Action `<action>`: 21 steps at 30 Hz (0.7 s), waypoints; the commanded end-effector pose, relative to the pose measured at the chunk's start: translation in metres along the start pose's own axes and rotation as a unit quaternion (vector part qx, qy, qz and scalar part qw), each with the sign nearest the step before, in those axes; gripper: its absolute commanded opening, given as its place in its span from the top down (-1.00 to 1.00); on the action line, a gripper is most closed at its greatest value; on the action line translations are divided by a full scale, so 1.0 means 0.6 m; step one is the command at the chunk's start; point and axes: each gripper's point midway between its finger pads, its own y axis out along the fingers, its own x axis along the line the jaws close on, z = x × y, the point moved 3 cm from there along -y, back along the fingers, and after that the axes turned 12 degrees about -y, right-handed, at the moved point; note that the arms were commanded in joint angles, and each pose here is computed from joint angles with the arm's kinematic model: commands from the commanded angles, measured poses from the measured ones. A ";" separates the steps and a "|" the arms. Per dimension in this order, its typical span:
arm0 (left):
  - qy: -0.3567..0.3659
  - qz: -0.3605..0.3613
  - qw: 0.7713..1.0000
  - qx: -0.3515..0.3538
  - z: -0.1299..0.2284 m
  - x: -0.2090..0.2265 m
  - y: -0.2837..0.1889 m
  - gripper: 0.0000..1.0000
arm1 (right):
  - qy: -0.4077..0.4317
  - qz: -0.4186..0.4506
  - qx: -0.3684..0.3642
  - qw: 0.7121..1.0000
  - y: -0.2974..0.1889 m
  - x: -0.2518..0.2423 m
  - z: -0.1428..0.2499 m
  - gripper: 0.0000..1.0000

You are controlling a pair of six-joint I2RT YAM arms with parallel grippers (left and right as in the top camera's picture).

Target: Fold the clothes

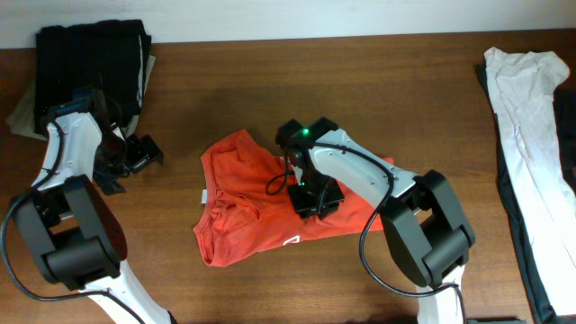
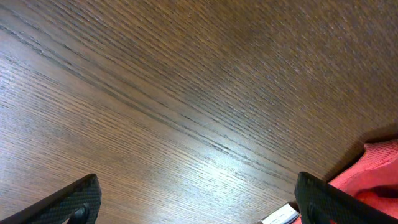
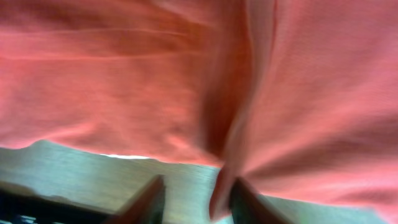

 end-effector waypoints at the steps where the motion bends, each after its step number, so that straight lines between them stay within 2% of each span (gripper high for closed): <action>1: 0.000 -0.004 1.000 -0.003 -0.002 -0.001 0.000 -0.98 | -0.006 -0.016 0.002 1.000 -0.009 0.016 0.001 -0.01; 4: 0.000 -0.005 1.000 0.001 0.001 0.000 0.000 -0.98 | 0.026 0.000 0.002 1.000 -0.048 -0.025 0.006 -0.36; 7: 0.052 0.031 0.998 0.020 0.011 -0.016 -0.001 -0.98 | 0.038 0.000 -0.039 0.999 -0.114 -0.074 -0.002 -0.97; 9: 0.102 0.101 0.988 0.056 0.033 -0.045 -0.002 -0.98 | 0.076 0.013 -0.080 0.994 -0.165 -0.135 -0.006 -0.97; 11: 0.154 0.174 0.968 0.090 0.060 -0.070 -0.001 -0.98 | 0.126 0.015 -0.113 0.985 -0.205 -0.214 -0.003 -0.97; 14: 0.185 0.216 0.951 0.120 0.096 -0.081 0.028 -0.98 | 0.229 0.000 -0.141 0.963 -0.230 -0.366 0.044 -0.97; 16: 0.192 0.254 0.938 0.137 0.122 -0.098 0.046 -0.98 | 0.283 -0.016 -0.150 0.947 -0.233 -0.426 0.078 -0.98; 21: 0.233 0.248 0.926 0.166 0.186 -0.125 0.081 -0.98 | 0.353 -0.038 -0.151 0.923 -0.231 -0.494 0.137 -0.97</action>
